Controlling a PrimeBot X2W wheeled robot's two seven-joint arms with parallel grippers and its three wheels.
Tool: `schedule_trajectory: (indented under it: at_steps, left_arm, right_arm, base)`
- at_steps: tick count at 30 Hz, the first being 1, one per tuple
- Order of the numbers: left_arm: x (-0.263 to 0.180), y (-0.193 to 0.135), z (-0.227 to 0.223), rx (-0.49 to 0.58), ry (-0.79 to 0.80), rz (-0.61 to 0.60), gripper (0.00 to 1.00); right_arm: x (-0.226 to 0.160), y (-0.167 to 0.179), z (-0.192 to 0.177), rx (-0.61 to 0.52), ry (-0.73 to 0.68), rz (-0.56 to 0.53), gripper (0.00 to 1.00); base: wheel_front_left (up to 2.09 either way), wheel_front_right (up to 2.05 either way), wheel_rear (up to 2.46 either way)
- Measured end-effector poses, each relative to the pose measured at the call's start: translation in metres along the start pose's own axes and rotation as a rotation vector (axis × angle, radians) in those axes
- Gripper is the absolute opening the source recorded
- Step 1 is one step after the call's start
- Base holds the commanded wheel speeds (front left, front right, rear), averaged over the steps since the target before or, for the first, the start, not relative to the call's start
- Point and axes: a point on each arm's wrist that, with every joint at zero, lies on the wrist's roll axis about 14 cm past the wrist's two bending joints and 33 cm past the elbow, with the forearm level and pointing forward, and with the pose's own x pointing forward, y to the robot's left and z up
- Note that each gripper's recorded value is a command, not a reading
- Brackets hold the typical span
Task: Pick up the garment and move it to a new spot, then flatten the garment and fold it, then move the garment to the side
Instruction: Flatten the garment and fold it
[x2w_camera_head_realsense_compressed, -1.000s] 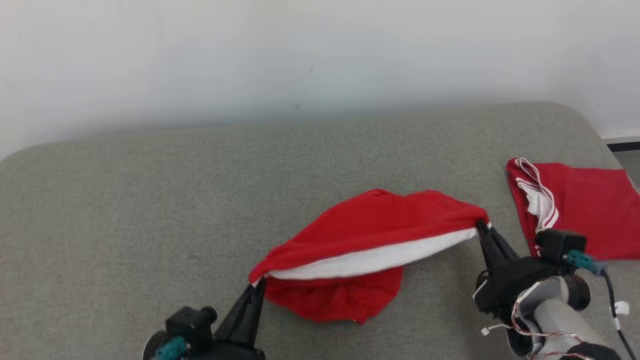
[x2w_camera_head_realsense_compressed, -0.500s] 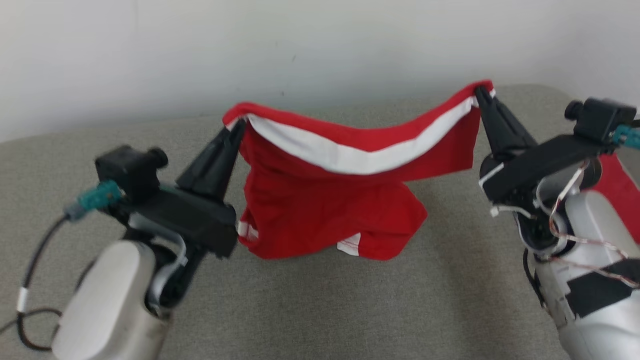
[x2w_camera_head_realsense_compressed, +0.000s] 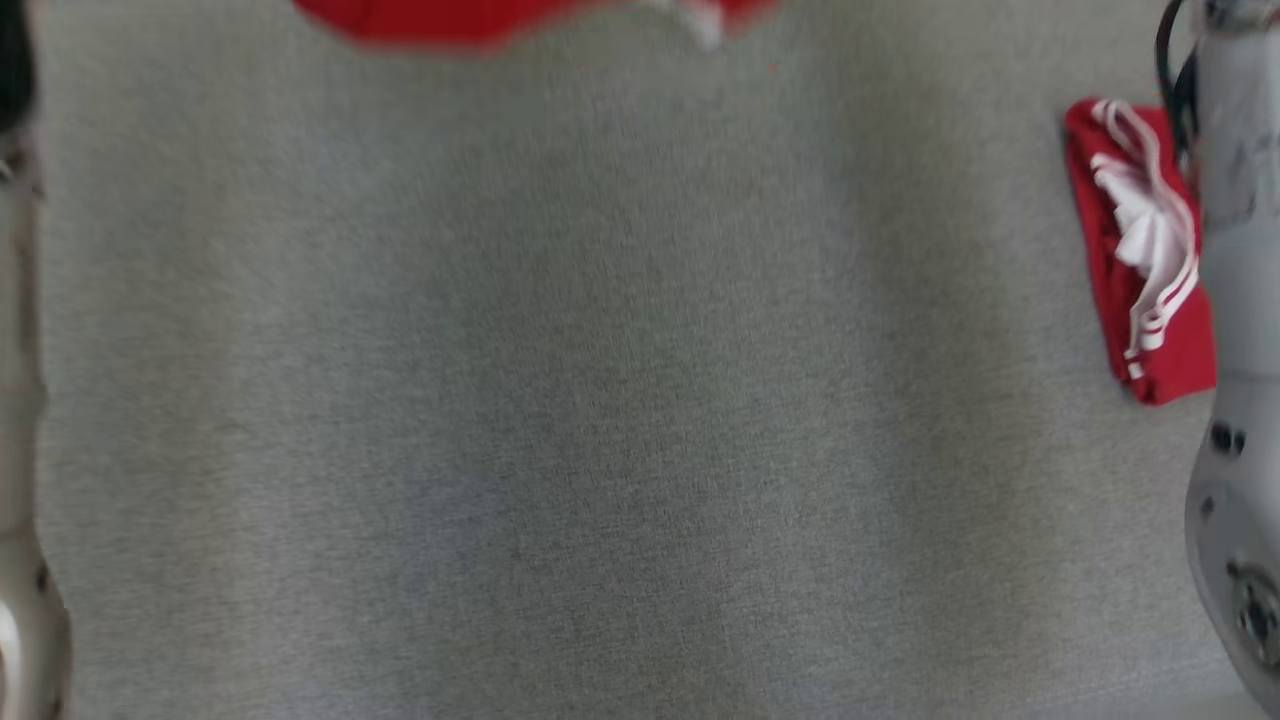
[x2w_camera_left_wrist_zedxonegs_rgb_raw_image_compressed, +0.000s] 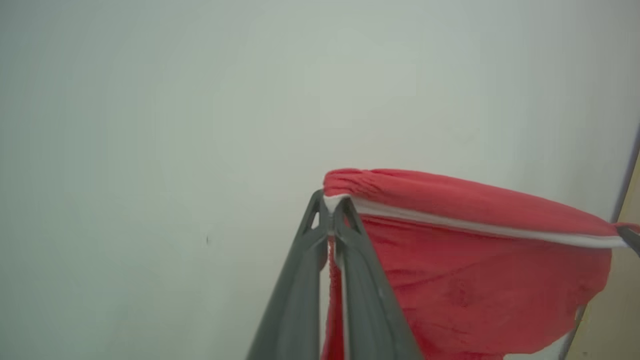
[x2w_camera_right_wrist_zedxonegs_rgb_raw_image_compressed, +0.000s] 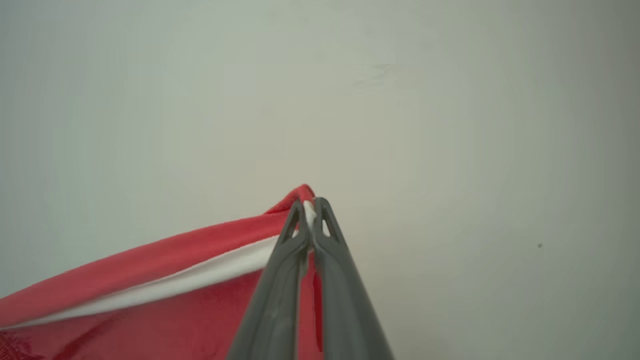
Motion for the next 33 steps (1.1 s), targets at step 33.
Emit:
schedule_trajectory:
  at_steps: [33]
  left_arm:
    - [-0.193, 0.008, -0.229, -0.180, 0.501, 0.125, 0.00]
  right_arm:
    - [-0.182, -0.064, -0.222, 0.051, 0.684, -0.084, 0.00]
  base:
    - [0.00, 0.00, 0.00]
